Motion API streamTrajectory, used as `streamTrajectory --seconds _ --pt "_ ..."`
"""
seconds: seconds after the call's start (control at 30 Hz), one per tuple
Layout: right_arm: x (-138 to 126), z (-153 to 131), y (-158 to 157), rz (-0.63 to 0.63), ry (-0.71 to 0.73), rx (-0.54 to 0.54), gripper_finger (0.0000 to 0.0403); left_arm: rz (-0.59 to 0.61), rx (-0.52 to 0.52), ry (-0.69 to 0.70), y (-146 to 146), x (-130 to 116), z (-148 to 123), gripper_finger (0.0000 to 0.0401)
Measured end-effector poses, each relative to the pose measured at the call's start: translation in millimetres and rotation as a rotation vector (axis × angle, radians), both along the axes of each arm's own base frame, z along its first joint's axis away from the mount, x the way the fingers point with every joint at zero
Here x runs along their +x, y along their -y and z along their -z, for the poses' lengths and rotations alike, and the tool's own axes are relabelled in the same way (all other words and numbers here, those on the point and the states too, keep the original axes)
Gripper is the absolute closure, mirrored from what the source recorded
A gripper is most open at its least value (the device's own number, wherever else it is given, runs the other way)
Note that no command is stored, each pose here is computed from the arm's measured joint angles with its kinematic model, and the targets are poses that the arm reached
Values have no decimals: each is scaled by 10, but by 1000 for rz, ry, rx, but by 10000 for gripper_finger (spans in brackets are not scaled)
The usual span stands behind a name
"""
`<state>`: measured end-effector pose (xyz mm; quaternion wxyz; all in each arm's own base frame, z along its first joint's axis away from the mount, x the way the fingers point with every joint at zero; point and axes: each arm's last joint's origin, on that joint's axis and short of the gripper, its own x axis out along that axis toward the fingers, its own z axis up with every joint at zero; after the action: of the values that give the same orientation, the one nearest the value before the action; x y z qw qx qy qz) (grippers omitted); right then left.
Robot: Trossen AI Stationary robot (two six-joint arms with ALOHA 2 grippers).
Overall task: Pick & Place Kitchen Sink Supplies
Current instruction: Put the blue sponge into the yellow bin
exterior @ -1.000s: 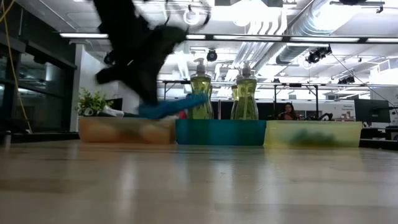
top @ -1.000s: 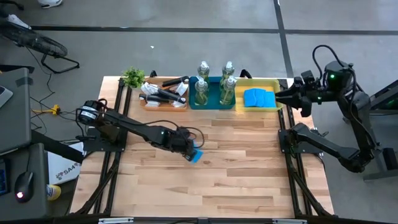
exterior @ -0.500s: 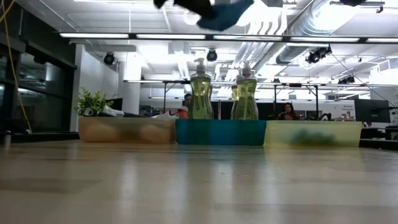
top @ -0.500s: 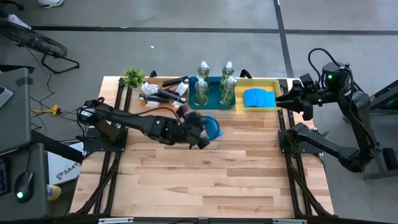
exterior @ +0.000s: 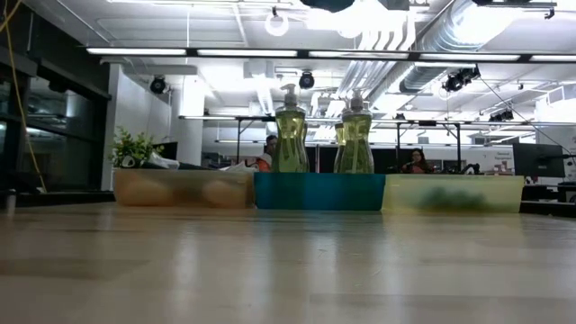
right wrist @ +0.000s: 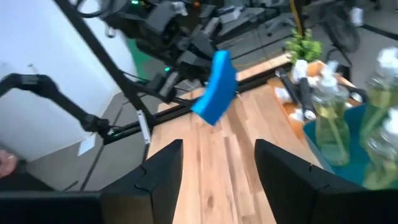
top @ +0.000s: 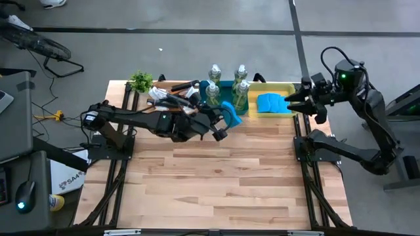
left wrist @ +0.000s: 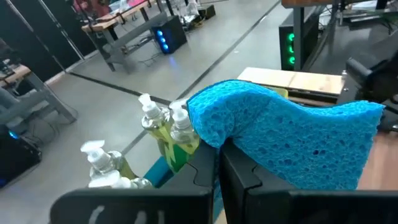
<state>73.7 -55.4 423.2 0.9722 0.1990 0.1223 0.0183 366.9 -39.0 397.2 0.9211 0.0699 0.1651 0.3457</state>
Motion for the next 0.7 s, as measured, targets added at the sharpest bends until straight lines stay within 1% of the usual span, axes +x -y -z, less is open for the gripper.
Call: streamTrajectory --seconds 0.1,0.23,0.4,0.53,0.6,0.7 --pt "129 -17 55 -25 0 12 197 -1 11 2 -23 8 -12 401" --pt "352 9 149 -8 -39 7 189 -12 24 3 -34 8 -22 401" --pt "667 85 239 36 -107 2 191 -92 65 0 -54 -8 -31 401" --pt "939 171 264 66 -164 -50 190 -150 111 -13 -66 -20 -44 401" --pt "1073 204 261 88 -181 -105 191 -164 128 -22 -70 -23 -48 401" --pt "1269 236 236 88 -175 -188 191 -190 151 -33 -75 -29 -53 401"
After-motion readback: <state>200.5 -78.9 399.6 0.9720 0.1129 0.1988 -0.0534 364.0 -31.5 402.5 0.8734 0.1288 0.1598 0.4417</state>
